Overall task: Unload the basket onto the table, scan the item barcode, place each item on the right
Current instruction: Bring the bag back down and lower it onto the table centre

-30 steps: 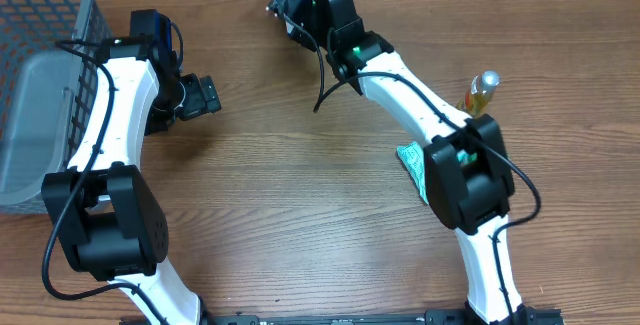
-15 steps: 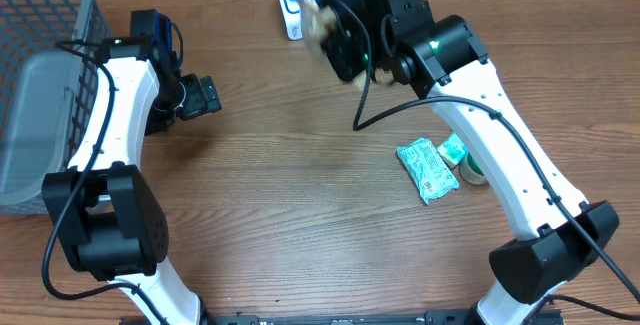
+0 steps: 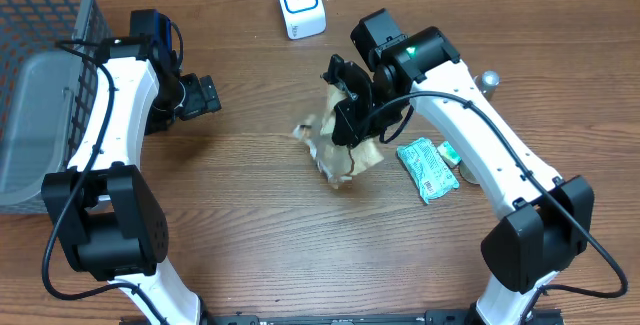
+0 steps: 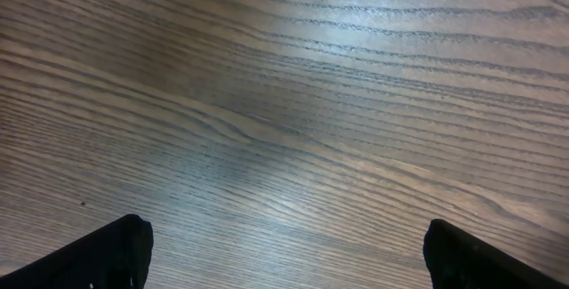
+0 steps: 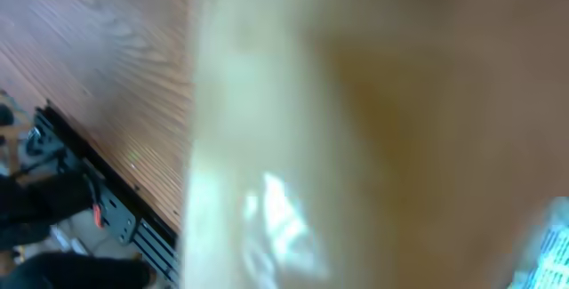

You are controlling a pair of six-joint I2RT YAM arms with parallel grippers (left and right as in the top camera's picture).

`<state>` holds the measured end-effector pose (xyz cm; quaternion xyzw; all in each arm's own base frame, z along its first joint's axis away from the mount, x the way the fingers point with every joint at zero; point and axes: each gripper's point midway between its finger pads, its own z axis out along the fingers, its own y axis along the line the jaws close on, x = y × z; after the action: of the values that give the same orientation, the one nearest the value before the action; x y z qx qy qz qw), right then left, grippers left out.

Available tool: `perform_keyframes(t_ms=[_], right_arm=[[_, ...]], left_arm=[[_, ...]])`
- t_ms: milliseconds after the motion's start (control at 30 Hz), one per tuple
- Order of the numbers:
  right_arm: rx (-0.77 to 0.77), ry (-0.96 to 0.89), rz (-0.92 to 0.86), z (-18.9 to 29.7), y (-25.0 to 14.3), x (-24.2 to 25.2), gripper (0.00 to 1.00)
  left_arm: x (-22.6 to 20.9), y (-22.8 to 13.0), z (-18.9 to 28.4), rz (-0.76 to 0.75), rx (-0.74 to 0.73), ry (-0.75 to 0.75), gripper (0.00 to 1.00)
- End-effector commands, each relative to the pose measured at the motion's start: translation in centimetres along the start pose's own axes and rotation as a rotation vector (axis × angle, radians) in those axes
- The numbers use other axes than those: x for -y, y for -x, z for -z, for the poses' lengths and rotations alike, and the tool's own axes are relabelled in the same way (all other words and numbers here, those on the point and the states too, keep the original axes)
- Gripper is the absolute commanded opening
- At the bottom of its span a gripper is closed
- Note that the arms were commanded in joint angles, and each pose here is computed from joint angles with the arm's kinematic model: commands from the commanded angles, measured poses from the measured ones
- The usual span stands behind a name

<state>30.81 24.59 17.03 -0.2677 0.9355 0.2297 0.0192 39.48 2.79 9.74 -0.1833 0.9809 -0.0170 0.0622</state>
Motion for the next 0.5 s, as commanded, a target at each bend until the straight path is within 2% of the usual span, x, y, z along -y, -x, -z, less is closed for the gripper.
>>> perform_keyframes(t_ms=[0,33,67,367,467], right_arm=[[-0.012,-0.020,-0.009,-0.3,-0.4,0.5,0.37],[-0.012,-0.031,-0.008,-0.2,-0.4,0.7,0.79],[-0.011,-0.046,-0.007,-0.2,-0.4,0.9,1.00],[0.009,-0.190,-0.001,0.1,0.2,3.4,1.00],[0.038,-0.267,-0.093,0.4,0.6,4.7,1.00]], left_arm=[[-0.2,0.7,0.8,0.006,0.031,0.002,0.99],[-0.2,0.7,0.8,0.006,0.031,0.002,1.00],[-0.2,0.7,0.8,0.006,0.031,0.002,0.99],[-0.2,0.7,0.8,0.006,0.031,0.001,1.00],[-0.2,0.7,0.8,0.006,0.031,0.001,0.99]])
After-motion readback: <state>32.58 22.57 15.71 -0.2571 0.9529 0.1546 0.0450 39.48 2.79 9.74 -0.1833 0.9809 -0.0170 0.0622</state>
